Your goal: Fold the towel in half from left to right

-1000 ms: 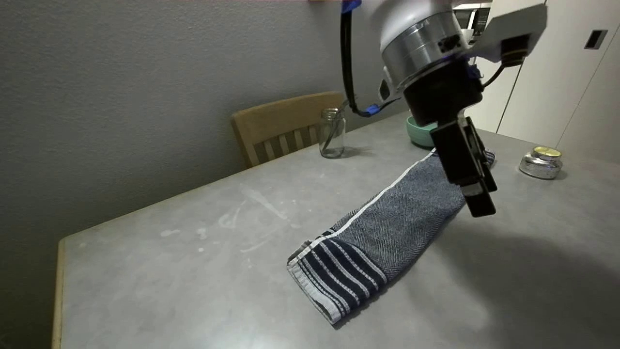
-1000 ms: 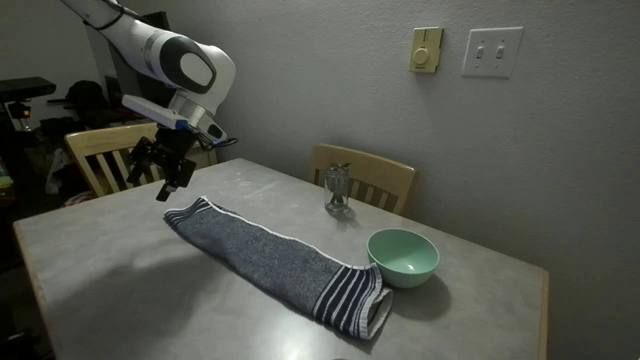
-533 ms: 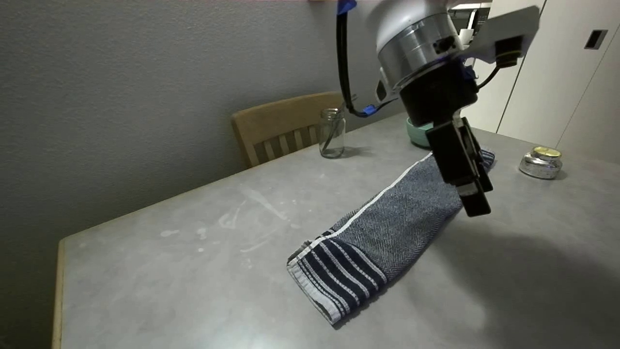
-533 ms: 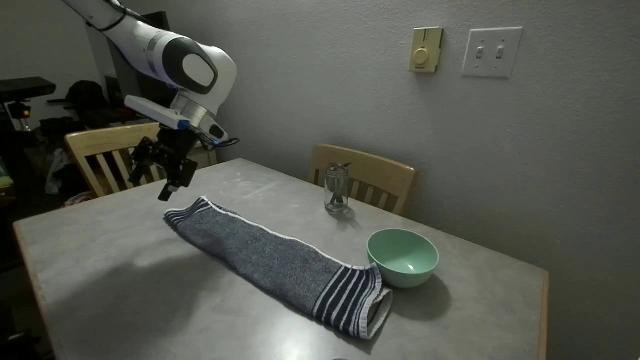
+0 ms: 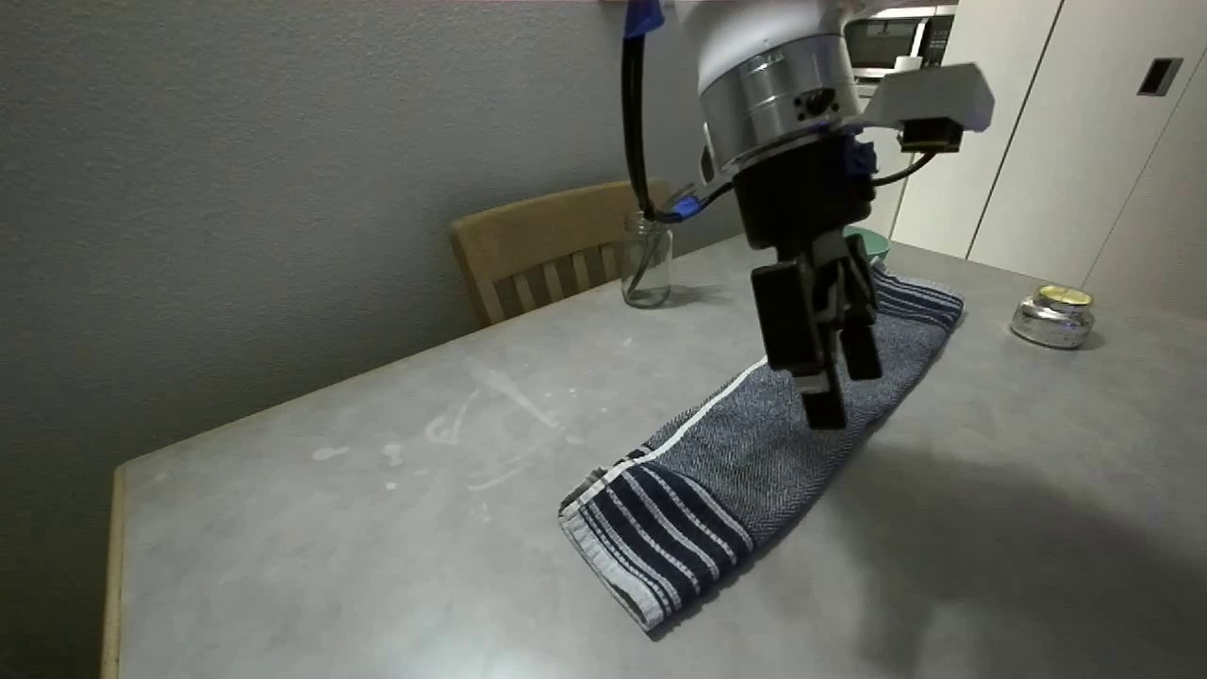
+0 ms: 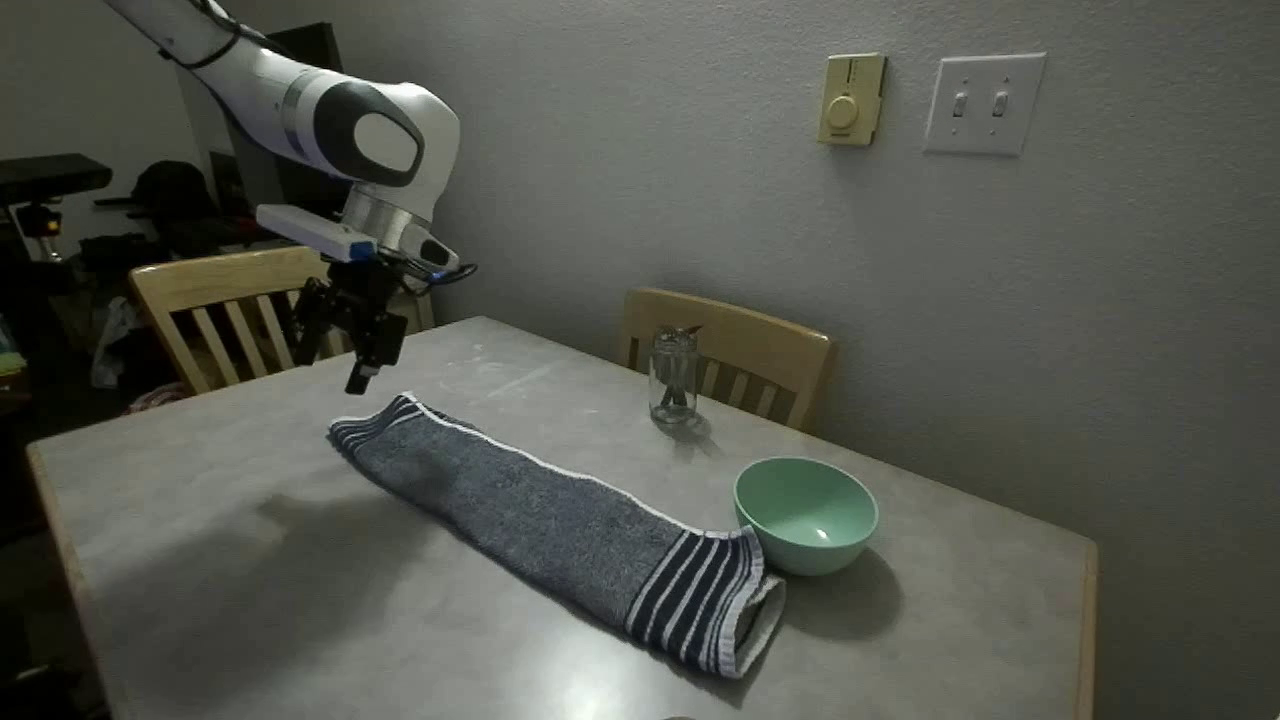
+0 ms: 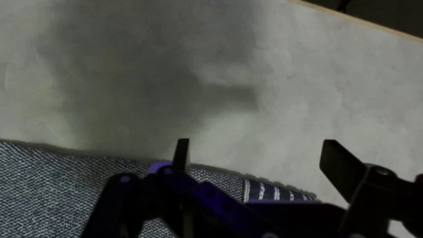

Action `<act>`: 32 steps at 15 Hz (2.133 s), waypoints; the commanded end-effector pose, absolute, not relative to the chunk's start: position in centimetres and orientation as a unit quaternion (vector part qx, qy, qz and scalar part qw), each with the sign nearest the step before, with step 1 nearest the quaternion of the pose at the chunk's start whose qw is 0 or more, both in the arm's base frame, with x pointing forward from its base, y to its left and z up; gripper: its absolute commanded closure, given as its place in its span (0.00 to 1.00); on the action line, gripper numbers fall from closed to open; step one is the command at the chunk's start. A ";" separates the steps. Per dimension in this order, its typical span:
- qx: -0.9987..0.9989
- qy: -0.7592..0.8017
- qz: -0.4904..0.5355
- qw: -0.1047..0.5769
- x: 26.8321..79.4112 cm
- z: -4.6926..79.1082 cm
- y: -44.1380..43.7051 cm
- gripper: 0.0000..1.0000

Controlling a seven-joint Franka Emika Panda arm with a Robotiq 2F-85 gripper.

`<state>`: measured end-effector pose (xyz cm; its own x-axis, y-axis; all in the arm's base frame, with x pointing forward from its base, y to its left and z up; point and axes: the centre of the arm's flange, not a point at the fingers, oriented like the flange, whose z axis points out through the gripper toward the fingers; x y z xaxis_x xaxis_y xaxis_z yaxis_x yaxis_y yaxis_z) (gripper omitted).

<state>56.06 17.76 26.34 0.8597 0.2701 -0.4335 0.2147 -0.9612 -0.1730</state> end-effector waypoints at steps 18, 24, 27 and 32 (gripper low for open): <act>-0.979 -0.096 0.178 -0.004 57.8 23.1 21.8 0.00; -0.991 -0.076 0.106 -0.023 59.5 21.6 24.0 0.00; -0.994 -0.073 0.080 -0.031 60.1 20.7 24.7 0.00; -0.993 -0.076 0.091 -0.024 59.6 20.9 24.6 0.00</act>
<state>59.60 24.64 20.94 0.9720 0.1464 -0.1839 0.1551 -0.9873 0.0335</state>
